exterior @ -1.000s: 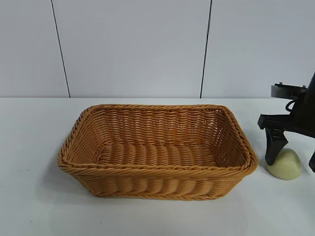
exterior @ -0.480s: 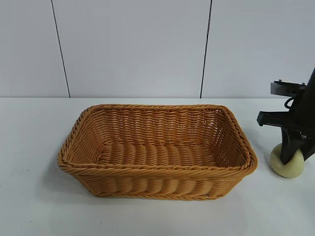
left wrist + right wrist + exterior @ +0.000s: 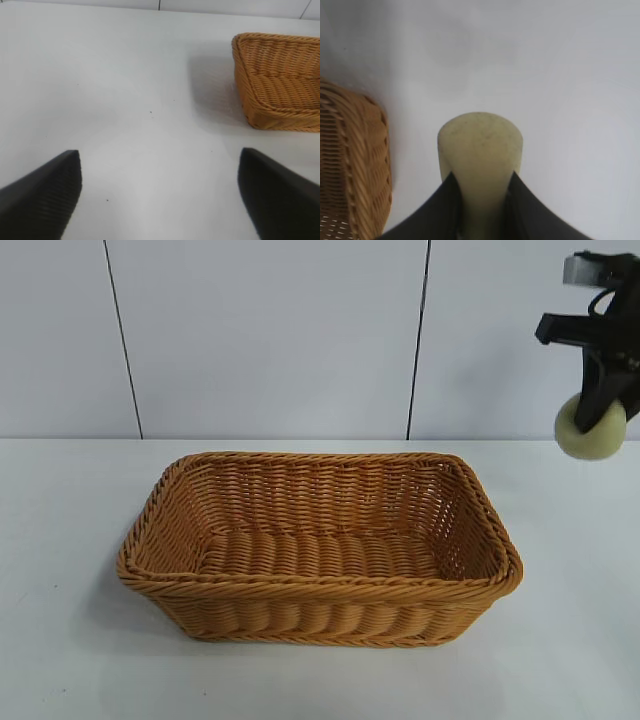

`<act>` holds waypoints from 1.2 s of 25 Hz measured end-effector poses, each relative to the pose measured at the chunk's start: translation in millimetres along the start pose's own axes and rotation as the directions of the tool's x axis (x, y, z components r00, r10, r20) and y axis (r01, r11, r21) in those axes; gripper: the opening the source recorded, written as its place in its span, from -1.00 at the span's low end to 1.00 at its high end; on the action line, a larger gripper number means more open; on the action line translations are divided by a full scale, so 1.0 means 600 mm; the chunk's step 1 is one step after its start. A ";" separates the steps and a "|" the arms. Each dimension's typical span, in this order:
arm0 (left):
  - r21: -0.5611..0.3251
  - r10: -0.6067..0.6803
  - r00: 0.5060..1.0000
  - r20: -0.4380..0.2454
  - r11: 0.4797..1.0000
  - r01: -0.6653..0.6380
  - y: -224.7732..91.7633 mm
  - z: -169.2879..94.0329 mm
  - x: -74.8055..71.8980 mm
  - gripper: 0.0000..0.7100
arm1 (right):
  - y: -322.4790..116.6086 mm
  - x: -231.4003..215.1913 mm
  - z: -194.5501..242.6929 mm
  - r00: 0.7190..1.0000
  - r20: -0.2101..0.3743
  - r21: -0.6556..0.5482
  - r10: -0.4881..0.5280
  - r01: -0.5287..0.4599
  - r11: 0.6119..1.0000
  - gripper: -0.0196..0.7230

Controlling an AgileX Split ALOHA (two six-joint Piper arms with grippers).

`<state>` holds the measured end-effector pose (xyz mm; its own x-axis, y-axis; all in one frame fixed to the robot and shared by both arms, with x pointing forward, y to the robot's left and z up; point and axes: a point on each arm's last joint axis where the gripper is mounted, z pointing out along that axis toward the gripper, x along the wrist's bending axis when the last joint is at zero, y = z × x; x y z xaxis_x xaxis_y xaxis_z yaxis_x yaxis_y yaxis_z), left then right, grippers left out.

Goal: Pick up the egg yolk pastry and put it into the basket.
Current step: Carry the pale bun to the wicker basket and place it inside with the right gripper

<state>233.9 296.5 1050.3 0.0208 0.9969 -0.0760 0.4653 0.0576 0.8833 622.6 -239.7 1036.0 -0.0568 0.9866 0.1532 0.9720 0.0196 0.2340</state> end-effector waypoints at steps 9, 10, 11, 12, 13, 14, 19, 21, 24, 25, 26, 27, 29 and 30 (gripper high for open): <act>0.000 0.000 1.000 0.000 1.000 0.000 0.000 0.000 0.000 0.74 | -0.045 0.186 0.017 0.973 -0.080 -0.011 -0.217 0.217 0.976 -0.56; 0.000 0.000 1.000 0.000 1.000 0.000 0.000 0.000 0.000 0.74 | -0.051 0.206 0.019 0.967 -0.089 -0.020 -0.240 0.240 0.971 -0.56; 0.000 0.000 1.000 0.000 1.000 0.000 0.000 0.000 0.000 0.74 | -0.058 0.224 0.022 0.960 -0.098 -0.027 -0.262 0.260 0.965 -0.56; 0.000 0.000 1.000 0.000 1.000 0.000 0.000 0.000 0.000 0.74 | -0.063 0.237 0.026 0.955 -0.104 -0.030 -0.276 0.275 0.961 -0.56; 0.000 0.000 1.000 0.000 1.000 0.000 0.000 0.000 0.000 0.74 | -0.068 0.252 0.034 0.951 -0.110 -0.030 -0.288 0.286 0.958 -0.56; 0.000 0.000 1.000 0.000 1.000 0.000 0.000 0.000 0.000 0.74 | -0.073 0.263 0.043 0.948 -0.114 -0.026 -0.298 0.297 0.955 -0.56; 0.000 0.000 1.000 0.000 1.000 0.000 0.000 0.000 0.000 0.74 | -0.074 0.283 0.113 0.950 -0.109 -0.001 -0.293 0.294 0.956 -0.56; 0.000 0.000 1.000 0.000 1.000 0.000 0.000 0.000 0.000 0.74 | -0.074 0.281 0.155 0.954 -0.090 0.032 -0.287 0.291 0.956 -0.56; 0.000 0.000 1.000 0.000 1.000 0.000 0.000 0.000 0.000 0.74 | -0.079 0.277 0.205 0.956 -0.073 0.086 -0.283 0.289 0.954 -0.56; 0.000 0.000 1.000 0.000 1.000 0.000 0.000 0.000 0.000 0.74 | -0.080 0.276 0.216 0.957 -0.071 0.097 -0.281 0.287 0.953 -0.56; 0.000 0.000 1.000 0.000 1.000 0.000 0.000 0.000 0.000 0.74 | -0.082 0.274 0.228 0.958 -0.067 0.112 -0.279 0.285 0.952 -0.56; 0.000 0.000 1.000 0.000 1.000 0.000 0.000 0.000 0.000 0.74 | -0.084 0.273 0.236 0.958 -0.065 0.121 -0.278 0.284 0.951 -0.56; 0.000 0.000 1.000 0.000 1.000 0.000 0.000 0.000 0.000 0.74 | -0.084 0.273 0.240 0.959 -0.065 0.124 -0.277 0.283 0.951 -0.55; 0.000 0.000 1.000 0.000 1.000 0.000 0.000 0.000 0.000 0.74 | -0.084 0.274 0.240 0.959 -0.066 0.124 -0.274 0.281 0.952 -0.51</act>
<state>233.9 296.5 1050.3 0.0208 0.9969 -0.0760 0.4653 0.0576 0.8833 596.9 -55.4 911.2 -0.3361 0.9303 0.1466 0.9375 0.3157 0.1464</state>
